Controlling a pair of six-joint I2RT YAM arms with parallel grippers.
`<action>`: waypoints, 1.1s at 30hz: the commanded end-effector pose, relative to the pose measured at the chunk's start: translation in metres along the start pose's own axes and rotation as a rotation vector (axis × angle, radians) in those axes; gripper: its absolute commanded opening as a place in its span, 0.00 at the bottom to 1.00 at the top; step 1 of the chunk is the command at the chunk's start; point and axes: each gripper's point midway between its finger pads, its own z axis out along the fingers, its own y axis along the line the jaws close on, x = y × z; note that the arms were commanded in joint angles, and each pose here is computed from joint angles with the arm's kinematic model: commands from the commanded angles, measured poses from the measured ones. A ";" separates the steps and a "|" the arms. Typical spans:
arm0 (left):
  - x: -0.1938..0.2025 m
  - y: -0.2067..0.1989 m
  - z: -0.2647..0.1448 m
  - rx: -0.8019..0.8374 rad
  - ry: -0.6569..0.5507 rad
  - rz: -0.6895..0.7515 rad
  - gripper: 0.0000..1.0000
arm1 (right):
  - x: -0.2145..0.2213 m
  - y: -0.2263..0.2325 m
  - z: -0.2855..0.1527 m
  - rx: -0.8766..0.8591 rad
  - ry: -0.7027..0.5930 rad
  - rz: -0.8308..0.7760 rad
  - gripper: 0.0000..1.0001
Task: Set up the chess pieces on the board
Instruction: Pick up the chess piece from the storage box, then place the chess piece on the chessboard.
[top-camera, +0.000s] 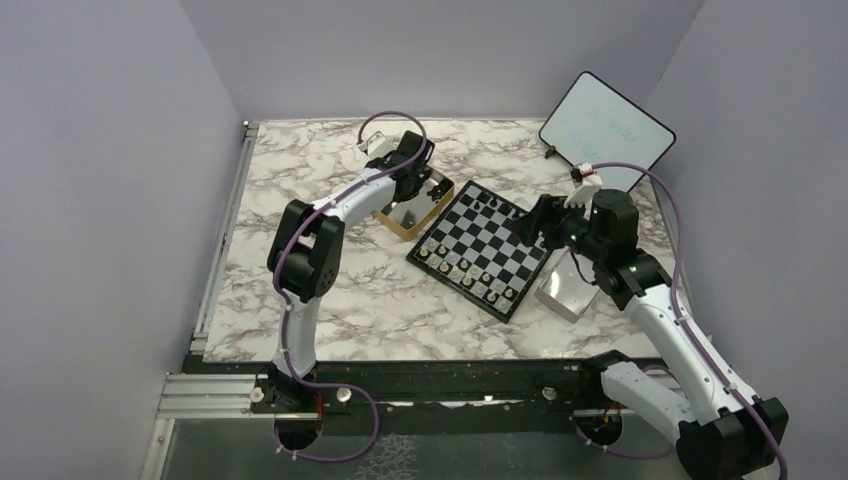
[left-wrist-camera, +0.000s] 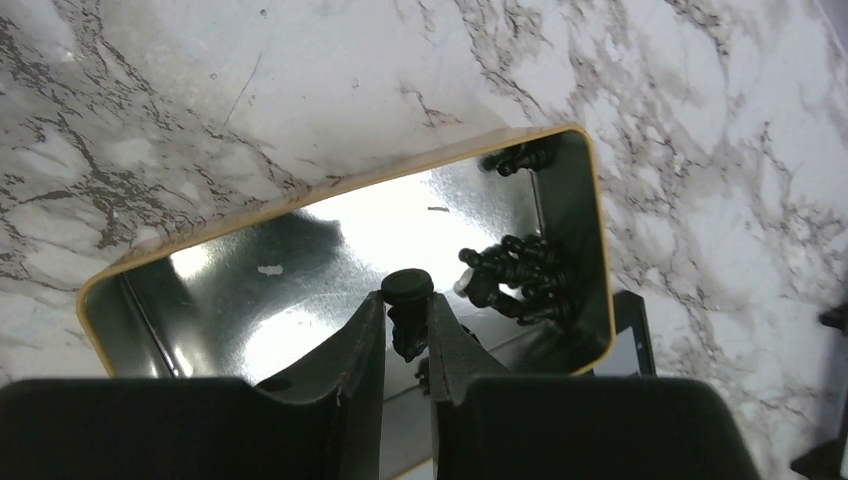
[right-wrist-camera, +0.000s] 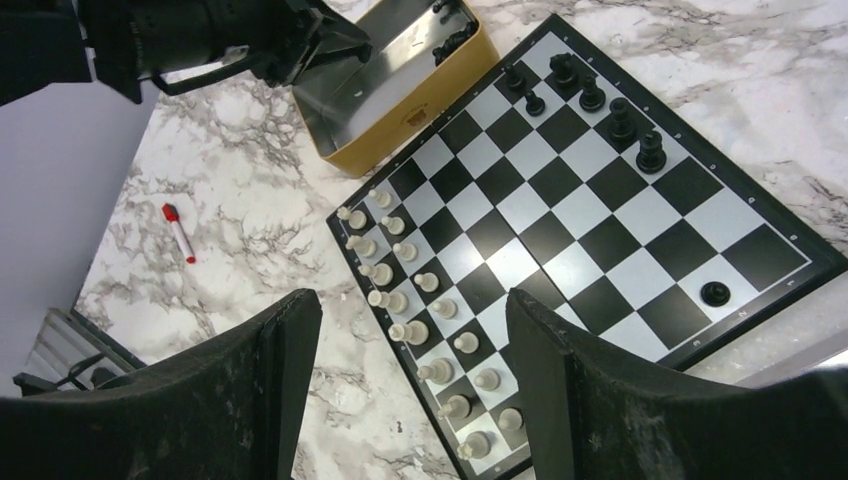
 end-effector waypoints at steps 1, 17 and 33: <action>-0.019 -0.028 -0.041 0.138 0.026 -0.083 0.11 | -0.010 0.008 0.013 -0.060 -0.058 0.039 0.69; 0.013 -0.022 -0.117 0.374 0.270 -0.257 0.11 | -0.005 0.041 0.105 -0.146 -0.205 0.075 0.59; 0.012 -0.027 -0.159 0.512 0.365 -0.373 0.11 | 0.019 0.098 0.161 -0.266 -0.212 0.146 0.55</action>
